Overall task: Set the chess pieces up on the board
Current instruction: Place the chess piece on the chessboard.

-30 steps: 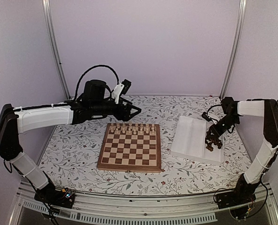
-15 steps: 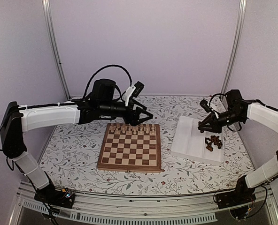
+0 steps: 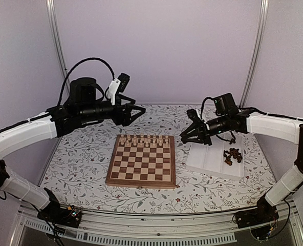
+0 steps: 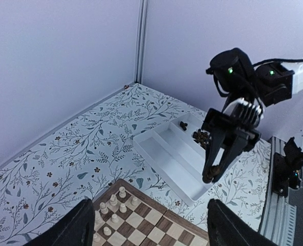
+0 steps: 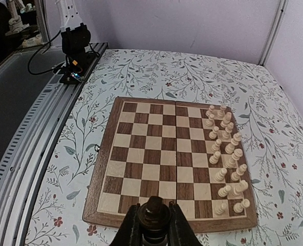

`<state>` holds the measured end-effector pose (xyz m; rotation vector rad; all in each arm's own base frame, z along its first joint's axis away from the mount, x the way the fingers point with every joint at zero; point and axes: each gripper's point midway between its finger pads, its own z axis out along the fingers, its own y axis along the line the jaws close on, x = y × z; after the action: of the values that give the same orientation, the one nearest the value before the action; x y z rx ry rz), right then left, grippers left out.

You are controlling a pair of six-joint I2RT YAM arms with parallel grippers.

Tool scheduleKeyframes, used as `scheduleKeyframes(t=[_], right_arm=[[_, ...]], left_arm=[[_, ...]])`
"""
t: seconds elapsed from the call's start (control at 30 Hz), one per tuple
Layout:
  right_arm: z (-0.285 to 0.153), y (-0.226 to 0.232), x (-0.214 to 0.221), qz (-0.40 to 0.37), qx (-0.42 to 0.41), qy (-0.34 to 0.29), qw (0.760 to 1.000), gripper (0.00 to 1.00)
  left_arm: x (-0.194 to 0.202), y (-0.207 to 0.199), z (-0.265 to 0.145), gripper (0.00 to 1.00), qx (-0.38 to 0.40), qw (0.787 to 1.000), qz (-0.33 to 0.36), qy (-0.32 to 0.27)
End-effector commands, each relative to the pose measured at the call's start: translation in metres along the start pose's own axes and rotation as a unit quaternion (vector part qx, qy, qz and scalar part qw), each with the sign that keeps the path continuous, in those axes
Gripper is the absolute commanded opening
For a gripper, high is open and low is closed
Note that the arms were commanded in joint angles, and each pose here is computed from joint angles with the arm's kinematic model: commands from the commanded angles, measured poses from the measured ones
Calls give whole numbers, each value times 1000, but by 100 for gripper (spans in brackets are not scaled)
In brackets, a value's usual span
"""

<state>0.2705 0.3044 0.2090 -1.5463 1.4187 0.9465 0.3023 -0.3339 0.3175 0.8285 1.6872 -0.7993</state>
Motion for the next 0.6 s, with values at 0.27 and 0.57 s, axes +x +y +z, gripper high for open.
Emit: scheduleKeyframes(t=[0.27, 0.57], right_arm=[[123, 24, 12, 17, -121, -44, 992, 10], [167, 47, 37, 55, -181, -31, 982, 10]], left_arm=[[-8, 12, -36, 77, -54, 996, -53, -39], [-5, 8, -45, 77, -52, 996, -66, -32]])
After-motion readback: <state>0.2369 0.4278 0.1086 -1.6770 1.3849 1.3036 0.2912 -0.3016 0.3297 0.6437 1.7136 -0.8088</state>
